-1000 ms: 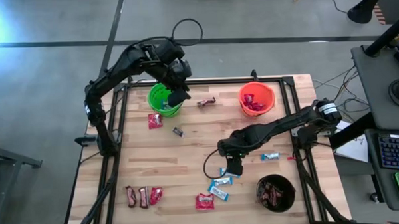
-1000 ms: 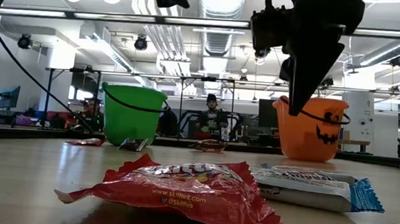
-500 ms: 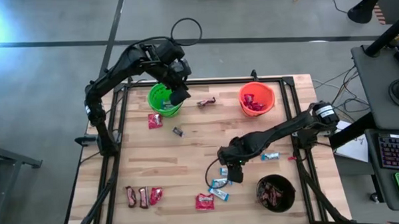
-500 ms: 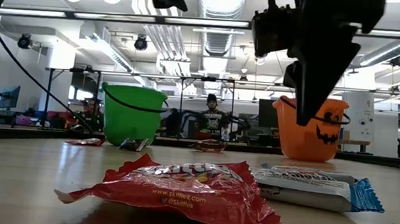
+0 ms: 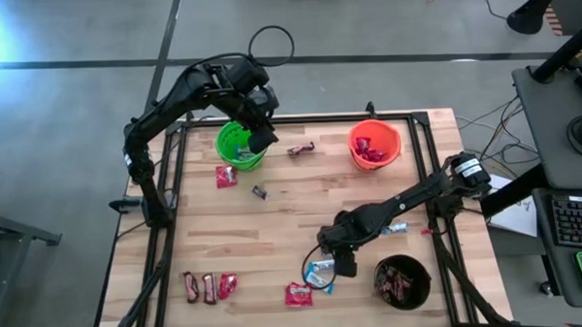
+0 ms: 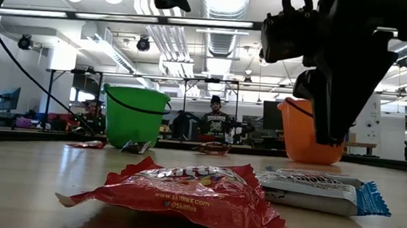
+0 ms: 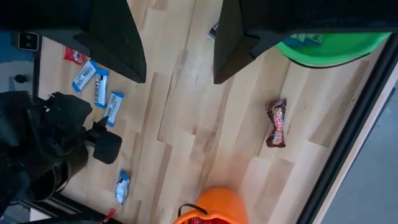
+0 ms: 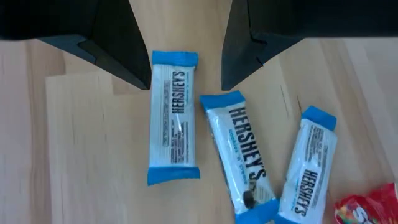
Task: Sort candy
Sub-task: Put the white candy into the green bucket
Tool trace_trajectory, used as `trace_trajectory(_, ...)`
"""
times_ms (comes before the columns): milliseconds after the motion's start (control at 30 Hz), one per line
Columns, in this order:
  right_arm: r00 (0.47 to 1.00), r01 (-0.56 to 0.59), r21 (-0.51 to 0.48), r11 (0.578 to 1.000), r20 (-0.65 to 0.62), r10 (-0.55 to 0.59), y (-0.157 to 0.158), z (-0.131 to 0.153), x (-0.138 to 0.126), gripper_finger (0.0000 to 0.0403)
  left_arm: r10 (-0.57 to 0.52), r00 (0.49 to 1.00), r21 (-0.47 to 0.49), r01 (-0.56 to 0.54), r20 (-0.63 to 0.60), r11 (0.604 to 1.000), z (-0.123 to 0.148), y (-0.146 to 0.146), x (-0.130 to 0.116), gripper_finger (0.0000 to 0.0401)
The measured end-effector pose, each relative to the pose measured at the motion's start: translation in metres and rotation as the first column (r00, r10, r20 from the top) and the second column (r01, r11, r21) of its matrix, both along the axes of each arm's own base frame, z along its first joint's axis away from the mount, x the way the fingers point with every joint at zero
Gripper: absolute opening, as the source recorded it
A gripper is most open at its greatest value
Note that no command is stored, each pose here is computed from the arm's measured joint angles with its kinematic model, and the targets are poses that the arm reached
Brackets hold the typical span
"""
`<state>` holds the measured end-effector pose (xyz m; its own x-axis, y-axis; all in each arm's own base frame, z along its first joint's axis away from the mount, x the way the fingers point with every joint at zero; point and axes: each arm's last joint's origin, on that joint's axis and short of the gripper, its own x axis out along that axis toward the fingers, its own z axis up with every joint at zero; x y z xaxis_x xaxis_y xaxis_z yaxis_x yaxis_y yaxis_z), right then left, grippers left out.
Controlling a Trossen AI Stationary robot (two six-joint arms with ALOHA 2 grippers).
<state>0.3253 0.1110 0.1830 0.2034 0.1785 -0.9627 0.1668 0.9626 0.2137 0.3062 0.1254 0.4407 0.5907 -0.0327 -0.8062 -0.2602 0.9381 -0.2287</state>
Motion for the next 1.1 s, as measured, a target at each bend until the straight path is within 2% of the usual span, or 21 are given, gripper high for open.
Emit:
trace_trajectory(333, 1.0, -0.009, 0.002, 1.0, 0.018, 0.009, 0.0, -0.002, 0.001, 0.0185, -0.022, 1.0, 0.017, 0.022, 0.001, 1.0, 0.0, 0.0, 0.0, 0.0169)
trace_trajectory(1100, 1.0, 0.011, 0.003, 1.0, 0.008, -0.011, -0.008, -0.034, -0.012, 0.0185, -0.044, 0.999, 0.031, 0.044, 0.001, 0.999, 0.0, 0.0, 0.0, 0.0169)
